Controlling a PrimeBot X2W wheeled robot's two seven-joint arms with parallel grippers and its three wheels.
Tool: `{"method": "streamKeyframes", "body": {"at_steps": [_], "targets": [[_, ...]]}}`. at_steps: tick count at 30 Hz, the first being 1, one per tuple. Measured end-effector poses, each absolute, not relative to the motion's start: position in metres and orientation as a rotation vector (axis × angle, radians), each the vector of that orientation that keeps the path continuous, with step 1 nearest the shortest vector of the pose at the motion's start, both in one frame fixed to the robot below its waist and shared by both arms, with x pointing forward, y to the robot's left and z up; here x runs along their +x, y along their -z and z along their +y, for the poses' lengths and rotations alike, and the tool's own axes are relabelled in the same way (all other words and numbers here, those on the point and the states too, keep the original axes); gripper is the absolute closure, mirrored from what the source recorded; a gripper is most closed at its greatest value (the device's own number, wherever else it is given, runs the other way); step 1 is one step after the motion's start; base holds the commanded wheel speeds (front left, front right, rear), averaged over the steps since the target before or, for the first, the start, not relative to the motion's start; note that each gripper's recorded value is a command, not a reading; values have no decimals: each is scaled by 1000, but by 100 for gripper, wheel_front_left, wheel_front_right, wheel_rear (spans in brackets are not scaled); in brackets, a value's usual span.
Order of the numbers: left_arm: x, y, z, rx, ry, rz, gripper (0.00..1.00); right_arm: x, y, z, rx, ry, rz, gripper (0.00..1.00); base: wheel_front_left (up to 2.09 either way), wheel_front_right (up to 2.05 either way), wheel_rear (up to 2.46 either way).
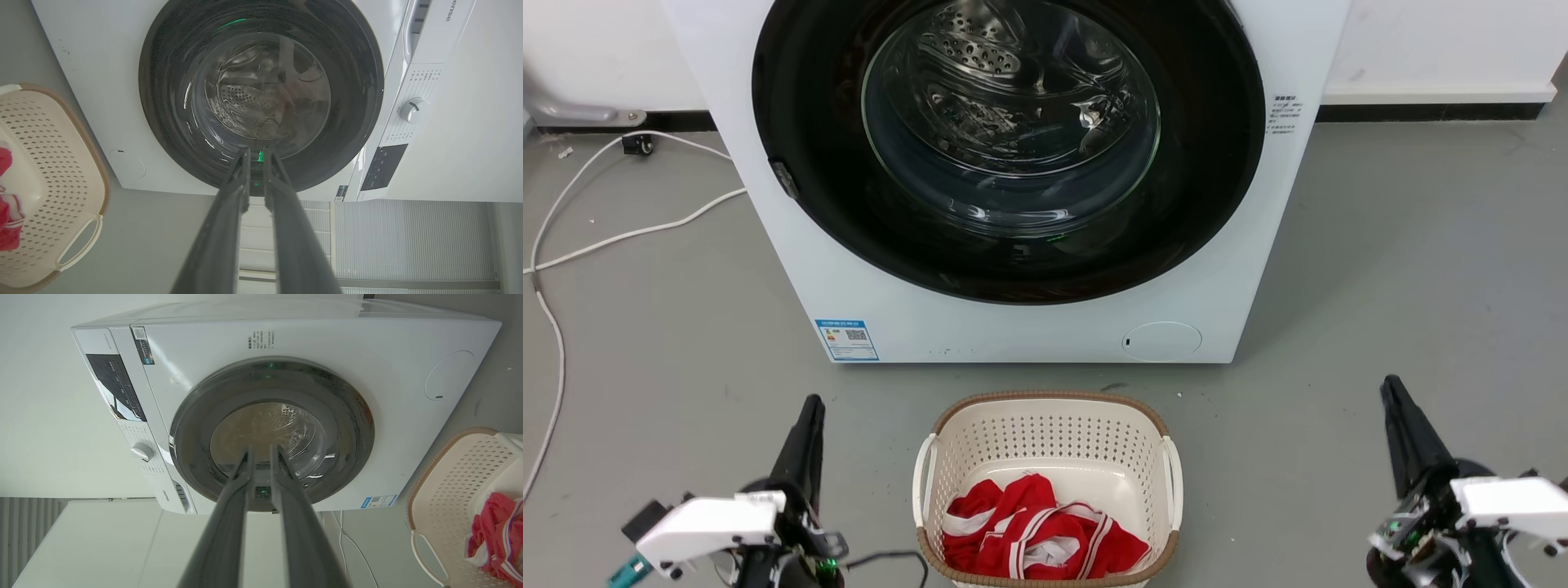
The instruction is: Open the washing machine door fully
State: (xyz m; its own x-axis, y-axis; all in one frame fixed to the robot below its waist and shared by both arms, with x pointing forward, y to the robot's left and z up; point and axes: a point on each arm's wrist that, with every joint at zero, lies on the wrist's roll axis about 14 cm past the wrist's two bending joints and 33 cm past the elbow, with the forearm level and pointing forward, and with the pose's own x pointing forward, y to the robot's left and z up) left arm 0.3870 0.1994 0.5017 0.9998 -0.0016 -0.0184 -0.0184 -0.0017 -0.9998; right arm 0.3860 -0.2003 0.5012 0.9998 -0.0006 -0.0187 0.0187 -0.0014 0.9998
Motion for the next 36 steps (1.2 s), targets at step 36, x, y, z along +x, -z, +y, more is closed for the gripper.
{"method": "streamKeyframes", "body": {"at_steps": [36], "targets": [[387, -543, 199, -1152, 23, -130, 0, 385, -541, -192, 1017, -40, -112, 0, 0, 0, 0]]}}
